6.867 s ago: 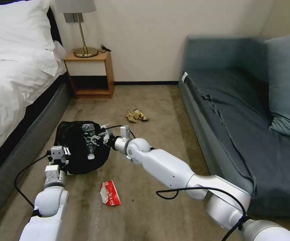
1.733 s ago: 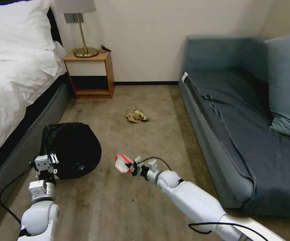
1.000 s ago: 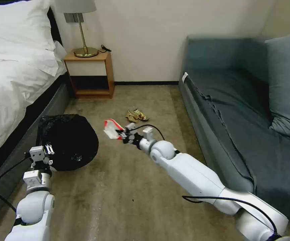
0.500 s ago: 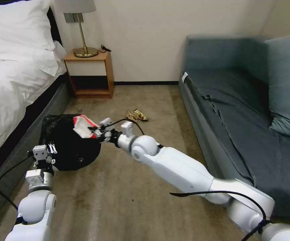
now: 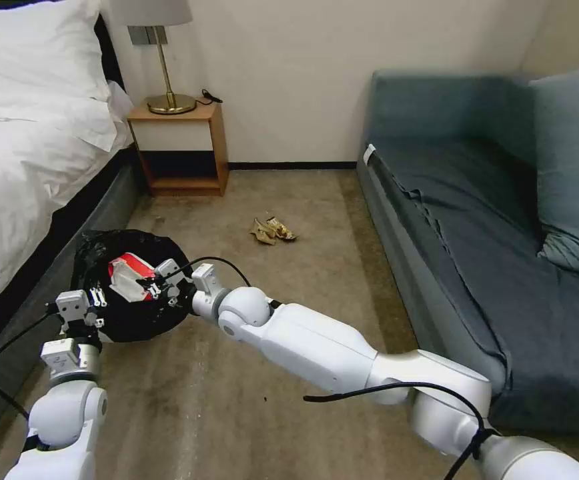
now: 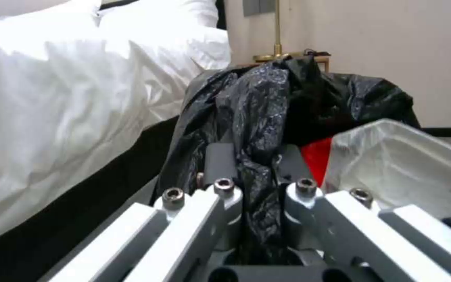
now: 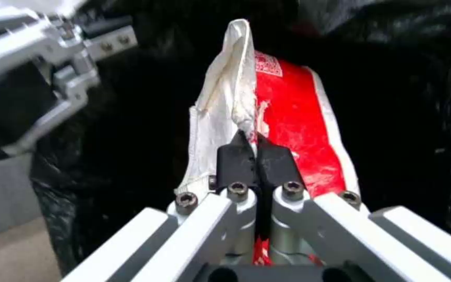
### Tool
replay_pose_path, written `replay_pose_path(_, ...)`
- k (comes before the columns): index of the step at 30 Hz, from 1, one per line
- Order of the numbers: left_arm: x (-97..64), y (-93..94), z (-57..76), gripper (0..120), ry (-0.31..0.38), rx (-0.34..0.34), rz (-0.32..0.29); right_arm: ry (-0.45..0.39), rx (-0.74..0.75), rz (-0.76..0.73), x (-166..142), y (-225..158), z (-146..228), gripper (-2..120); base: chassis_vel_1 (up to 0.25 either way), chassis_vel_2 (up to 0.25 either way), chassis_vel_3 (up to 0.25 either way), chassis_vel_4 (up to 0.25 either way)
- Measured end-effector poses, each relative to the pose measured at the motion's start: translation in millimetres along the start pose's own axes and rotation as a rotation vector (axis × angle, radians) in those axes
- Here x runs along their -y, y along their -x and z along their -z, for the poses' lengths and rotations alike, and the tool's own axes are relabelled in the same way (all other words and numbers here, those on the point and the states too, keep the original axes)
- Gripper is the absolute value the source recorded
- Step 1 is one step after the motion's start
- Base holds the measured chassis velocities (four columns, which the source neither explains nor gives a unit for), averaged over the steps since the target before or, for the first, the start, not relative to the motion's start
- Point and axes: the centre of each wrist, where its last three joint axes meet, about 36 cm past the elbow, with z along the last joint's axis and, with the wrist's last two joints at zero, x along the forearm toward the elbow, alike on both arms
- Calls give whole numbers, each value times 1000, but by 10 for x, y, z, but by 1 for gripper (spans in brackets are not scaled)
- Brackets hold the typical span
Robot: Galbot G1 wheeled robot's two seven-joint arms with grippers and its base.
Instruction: Pick up the trash bin, then pick up the garbage on the floor and place it into the trash bin.
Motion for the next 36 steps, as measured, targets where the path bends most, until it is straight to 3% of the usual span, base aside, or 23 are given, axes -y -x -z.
replay_pose_path(9, -48, 31, -16, 5, -1, 2, 4, -27, -29, -13, 69, 50, -179, 0, 0, 0, 0, 0)
replay_pose_path(23, -52, 41, -83, 5, -18, -4, 1, -23, -35, -21, 64, 36, -275, 50, 0, 0, 0, 0)
replay_pose_path(28, -51, 55, -93, 5, -22, -4, 3, -16, 38, -38, -2, 10, -135, 70, 0, 0, 0, 0)
replay_pose_path(36, -97, 89, -96, 5, -39, -4, 17, -60, 147, -67, 140, -263, 39, 97, 0, 0, 0, 0)
